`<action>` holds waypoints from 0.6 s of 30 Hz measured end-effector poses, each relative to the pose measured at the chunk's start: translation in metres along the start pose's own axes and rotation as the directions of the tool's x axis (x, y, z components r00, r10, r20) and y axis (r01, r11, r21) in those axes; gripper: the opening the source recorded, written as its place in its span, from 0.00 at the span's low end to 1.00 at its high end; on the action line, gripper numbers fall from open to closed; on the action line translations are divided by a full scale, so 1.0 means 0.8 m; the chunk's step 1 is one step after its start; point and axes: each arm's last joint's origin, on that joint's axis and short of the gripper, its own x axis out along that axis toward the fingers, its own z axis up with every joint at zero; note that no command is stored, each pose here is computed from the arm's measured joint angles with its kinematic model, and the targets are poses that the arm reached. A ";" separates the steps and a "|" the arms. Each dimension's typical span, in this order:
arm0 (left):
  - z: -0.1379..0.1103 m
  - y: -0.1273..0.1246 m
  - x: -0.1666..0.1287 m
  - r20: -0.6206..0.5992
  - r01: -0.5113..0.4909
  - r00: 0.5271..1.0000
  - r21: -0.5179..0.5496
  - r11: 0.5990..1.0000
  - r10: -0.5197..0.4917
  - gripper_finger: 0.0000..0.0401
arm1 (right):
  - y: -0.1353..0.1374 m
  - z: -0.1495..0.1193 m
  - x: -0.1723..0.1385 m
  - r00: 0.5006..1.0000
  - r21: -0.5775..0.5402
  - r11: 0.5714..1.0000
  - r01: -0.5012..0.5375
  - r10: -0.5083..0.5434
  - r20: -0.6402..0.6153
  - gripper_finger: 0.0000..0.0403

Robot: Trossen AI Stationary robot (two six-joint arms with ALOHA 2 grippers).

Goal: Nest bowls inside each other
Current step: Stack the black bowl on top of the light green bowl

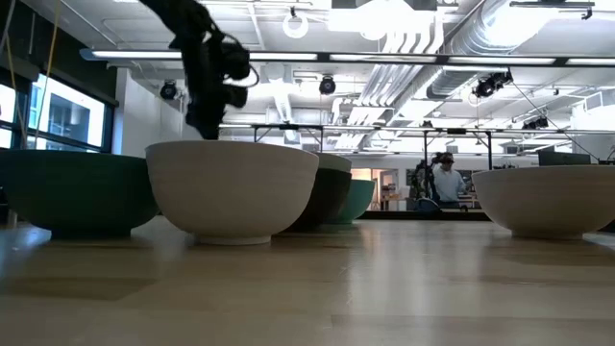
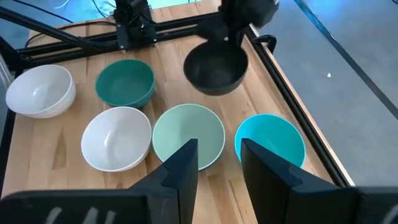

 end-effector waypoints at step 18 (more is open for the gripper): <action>0.048 -0.073 -0.035 -0.006 0.143 0.990 -0.011 0.990 -0.143 0.00 | -0.001 0.000 0.000 1.000 -0.019 1.000 0.004 -0.004 0.000 0.28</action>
